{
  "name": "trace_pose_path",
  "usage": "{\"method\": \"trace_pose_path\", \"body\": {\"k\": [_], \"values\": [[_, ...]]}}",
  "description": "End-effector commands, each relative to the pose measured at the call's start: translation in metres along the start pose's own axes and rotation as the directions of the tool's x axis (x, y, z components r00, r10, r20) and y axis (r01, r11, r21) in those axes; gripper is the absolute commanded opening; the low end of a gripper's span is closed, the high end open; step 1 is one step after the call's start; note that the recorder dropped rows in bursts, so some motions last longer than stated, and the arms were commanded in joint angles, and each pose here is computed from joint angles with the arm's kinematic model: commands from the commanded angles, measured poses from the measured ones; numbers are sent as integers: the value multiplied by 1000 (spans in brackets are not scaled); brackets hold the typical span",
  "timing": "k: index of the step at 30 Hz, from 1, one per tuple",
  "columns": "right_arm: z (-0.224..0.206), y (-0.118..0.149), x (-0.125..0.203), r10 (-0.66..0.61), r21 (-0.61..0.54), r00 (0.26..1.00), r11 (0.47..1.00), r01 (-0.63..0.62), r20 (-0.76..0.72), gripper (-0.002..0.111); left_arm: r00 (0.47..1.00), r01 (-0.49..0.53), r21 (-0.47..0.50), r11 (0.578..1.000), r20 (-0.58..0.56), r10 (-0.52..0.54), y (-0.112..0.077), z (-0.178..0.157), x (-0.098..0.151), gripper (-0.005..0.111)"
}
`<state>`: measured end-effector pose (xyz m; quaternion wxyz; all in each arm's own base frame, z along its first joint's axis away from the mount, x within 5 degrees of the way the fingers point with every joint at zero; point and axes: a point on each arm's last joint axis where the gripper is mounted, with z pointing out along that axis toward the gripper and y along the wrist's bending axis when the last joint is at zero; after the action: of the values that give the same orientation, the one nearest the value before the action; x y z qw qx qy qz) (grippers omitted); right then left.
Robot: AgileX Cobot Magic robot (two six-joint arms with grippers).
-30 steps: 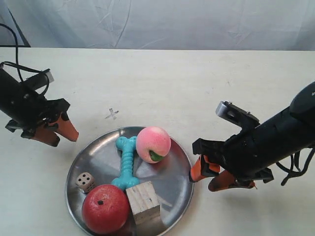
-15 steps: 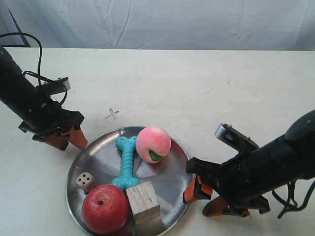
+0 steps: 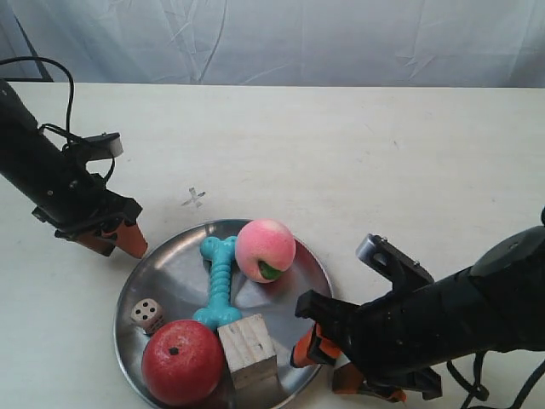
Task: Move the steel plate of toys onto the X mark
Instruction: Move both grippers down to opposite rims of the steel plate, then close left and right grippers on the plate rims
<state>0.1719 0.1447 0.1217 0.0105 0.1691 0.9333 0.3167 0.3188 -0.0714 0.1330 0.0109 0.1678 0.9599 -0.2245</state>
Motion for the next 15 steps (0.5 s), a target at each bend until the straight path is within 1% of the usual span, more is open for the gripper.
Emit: {"method": "trace_pose_path", "body": {"k": [1, 7, 11, 15], "values": [[6, 5, 6, -5, 8, 999, 1000, 4, 43, 57, 1000, -19, 10, 1000, -7, 19, -7, 3, 0, 56], [8, 6, 9, 4, 19, 998, 1000, -5, 66, 57, 997, -80, -11, 997, -6, 80, -23, 12, -4, 56], [8, 5, 7, 5, 32, 996, 999, -8, 89, 57, 995, -104, -19, 994, -13, 103, -28, 15, -4, 56], [8, 4, 3, 19, 44, 992, 999, -25, 124, 57, 994, -107, -21, 994, -15, 106, -28, 15, -4, 56]]}}
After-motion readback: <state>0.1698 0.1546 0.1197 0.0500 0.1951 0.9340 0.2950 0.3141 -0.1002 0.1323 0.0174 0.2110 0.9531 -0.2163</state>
